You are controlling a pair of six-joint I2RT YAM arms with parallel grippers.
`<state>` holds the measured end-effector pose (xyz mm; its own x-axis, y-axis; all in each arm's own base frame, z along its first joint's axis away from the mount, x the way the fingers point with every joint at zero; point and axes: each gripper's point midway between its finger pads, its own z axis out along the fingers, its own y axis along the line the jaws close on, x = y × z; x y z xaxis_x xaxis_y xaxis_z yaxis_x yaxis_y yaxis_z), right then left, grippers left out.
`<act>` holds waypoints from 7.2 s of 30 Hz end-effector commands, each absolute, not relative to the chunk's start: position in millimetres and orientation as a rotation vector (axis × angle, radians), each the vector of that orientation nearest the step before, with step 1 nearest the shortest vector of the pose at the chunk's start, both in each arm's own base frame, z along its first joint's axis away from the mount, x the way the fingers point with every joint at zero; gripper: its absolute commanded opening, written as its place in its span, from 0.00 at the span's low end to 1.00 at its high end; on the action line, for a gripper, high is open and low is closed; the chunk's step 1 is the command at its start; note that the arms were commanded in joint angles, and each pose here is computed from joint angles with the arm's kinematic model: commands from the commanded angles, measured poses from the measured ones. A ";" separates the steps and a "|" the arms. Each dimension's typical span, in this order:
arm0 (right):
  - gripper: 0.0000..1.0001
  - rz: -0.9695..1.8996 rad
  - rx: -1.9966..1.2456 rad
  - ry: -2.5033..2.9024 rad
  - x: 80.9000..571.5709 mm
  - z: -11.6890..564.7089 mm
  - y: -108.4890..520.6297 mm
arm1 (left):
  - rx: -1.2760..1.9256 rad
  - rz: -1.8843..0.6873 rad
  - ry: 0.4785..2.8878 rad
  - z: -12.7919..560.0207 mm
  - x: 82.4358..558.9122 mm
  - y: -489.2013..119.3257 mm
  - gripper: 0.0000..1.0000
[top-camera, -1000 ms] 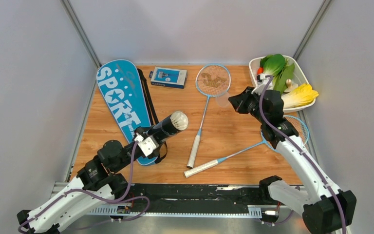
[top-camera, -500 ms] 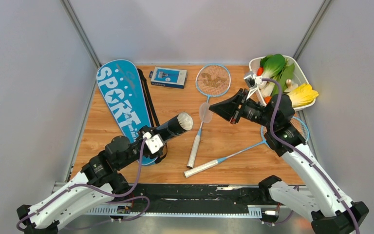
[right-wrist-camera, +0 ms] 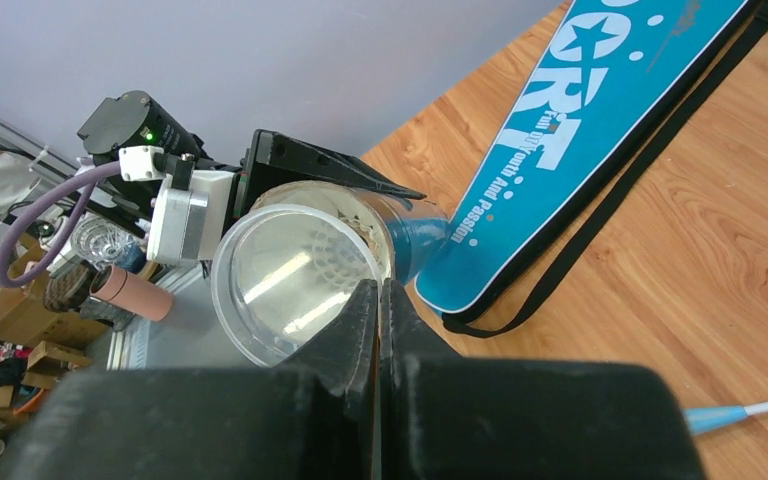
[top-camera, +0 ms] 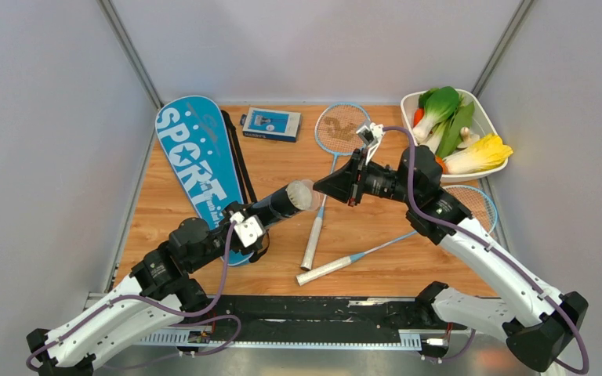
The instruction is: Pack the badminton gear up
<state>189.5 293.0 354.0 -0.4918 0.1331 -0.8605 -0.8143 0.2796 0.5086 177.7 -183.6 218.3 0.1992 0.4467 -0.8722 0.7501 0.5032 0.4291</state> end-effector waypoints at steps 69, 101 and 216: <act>0.44 1.306 -0.642 1.742 180.9 318.9 336.0 | 1.047 -0.445 1.224 291.4 165.2 -206.1 0.58; 0.37 1.430 -0.695 1.848 144.0 292.3 333.5 | 0.947 -0.549 1.153 326.0 156.2 -208.9 0.57; 0.38 0.175 0.195 1.982 388.1 166.4 105.8 | 0.459 -0.536 1.355 305.1 174.3 -147.4 1.00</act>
<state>366.1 133.1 190.9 -0.3484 0.2330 -0.9079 -0.0719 0.9591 0.2738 170.0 -158.1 306.0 0.0861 -0.1572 -0.9838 0.6450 0.7614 -0.0652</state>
